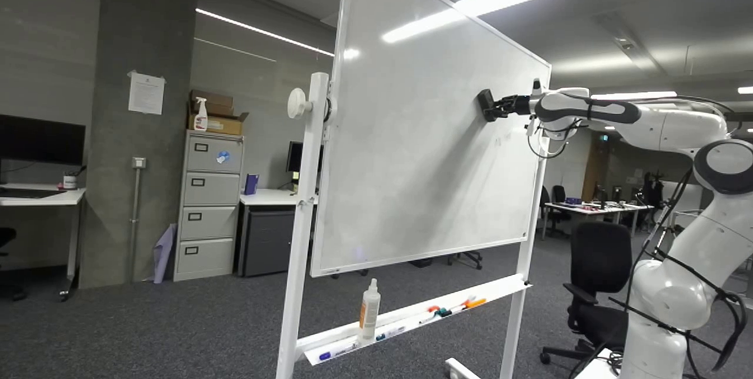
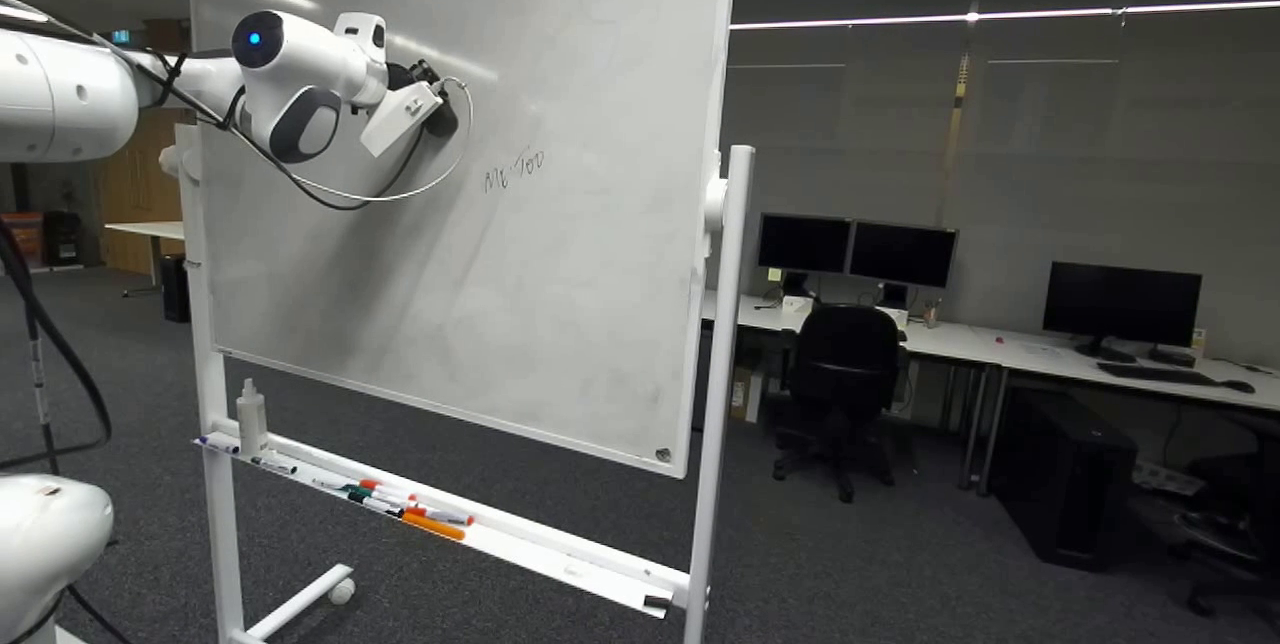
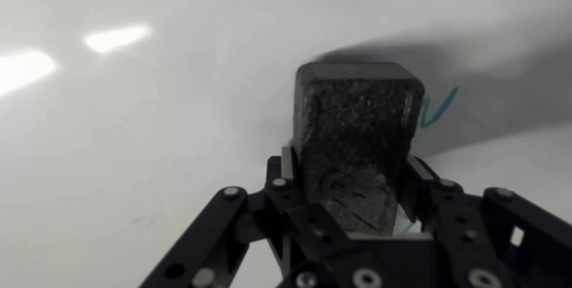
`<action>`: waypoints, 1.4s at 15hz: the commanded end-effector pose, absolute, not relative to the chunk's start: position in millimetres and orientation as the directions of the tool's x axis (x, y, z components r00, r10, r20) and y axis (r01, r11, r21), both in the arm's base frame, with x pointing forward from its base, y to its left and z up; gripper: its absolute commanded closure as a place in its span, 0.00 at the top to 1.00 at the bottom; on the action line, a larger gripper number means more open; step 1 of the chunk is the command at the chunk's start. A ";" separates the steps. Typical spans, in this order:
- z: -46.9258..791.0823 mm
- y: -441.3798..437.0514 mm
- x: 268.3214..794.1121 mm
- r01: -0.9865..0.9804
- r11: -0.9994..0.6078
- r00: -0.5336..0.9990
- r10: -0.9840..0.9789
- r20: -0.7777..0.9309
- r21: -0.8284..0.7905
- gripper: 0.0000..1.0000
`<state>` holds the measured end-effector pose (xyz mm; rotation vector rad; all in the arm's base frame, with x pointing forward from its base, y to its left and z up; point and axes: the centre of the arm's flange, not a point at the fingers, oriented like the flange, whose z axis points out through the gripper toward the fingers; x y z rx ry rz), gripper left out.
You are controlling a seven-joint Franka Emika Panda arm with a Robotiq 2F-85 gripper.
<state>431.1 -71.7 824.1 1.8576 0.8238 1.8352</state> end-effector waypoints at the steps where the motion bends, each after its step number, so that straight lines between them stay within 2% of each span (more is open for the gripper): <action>1: 811.9 -56.9 423.0 0.182 -0.730 -0.028 0.666 0.745 0.659 0.34; 12: 772.9 -12.3 416.4 0.344 -0.657 0.005 0.716 0.698 0.671 0.34; 16: 786.1 -24.0 415.8 0.306 -0.665 0.044 0.725 0.687 0.682 0.34; 21: 814.5 -44.1 411.3 0.231 -0.690 0.186 0.723 0.665 0.686 0.34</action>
